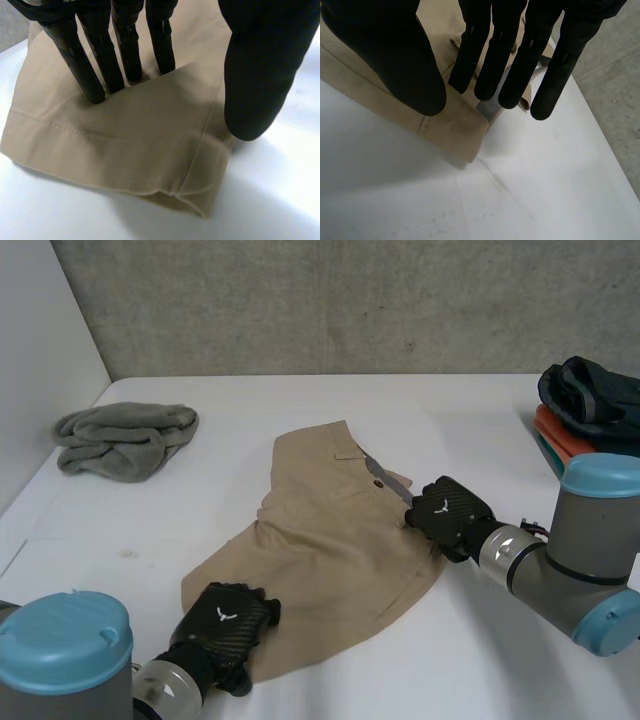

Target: Fold the laundry.

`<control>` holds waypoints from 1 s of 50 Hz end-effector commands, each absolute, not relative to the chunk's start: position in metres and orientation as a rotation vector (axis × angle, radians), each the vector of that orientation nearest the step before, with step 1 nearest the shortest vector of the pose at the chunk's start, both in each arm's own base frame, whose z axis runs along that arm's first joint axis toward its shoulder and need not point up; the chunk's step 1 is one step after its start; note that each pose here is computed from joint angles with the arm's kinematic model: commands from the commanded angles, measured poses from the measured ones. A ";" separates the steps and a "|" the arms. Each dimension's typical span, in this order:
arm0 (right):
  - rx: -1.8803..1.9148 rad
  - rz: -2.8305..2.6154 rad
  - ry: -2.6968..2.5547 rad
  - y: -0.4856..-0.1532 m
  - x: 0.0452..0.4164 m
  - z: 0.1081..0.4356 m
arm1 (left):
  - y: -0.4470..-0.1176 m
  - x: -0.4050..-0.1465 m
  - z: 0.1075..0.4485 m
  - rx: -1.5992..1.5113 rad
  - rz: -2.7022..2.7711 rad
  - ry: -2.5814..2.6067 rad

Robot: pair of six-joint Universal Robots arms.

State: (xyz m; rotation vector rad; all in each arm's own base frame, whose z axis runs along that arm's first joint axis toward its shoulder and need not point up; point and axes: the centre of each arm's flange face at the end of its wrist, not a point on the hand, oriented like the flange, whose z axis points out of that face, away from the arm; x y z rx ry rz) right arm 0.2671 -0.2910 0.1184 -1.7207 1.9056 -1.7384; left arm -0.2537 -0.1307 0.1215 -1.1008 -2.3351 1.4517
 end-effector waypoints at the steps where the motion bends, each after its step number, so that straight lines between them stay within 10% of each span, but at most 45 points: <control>1: -1.727 -1.720 1.904 -0.287 0.270 0.115 | -0.140 -0.253 0.116 -1.094 1.523 -2.349; 15: -1.692 -1.815 1.969 -0.291 0.264 0.141 | -0.167 -0.256 0.175 -1.003 1.886 -2.151; 33: -1.087 -2.502 1.695 -0.223 0.227 0.427 | -0.210 -0.261 0.400 -0.772 2.501 -1.451; 50: -1.036 -1.786 2.198 -0.246 0.275 0.284 | -0.255 -0.284 0.300 -0.864 2.105 -1.841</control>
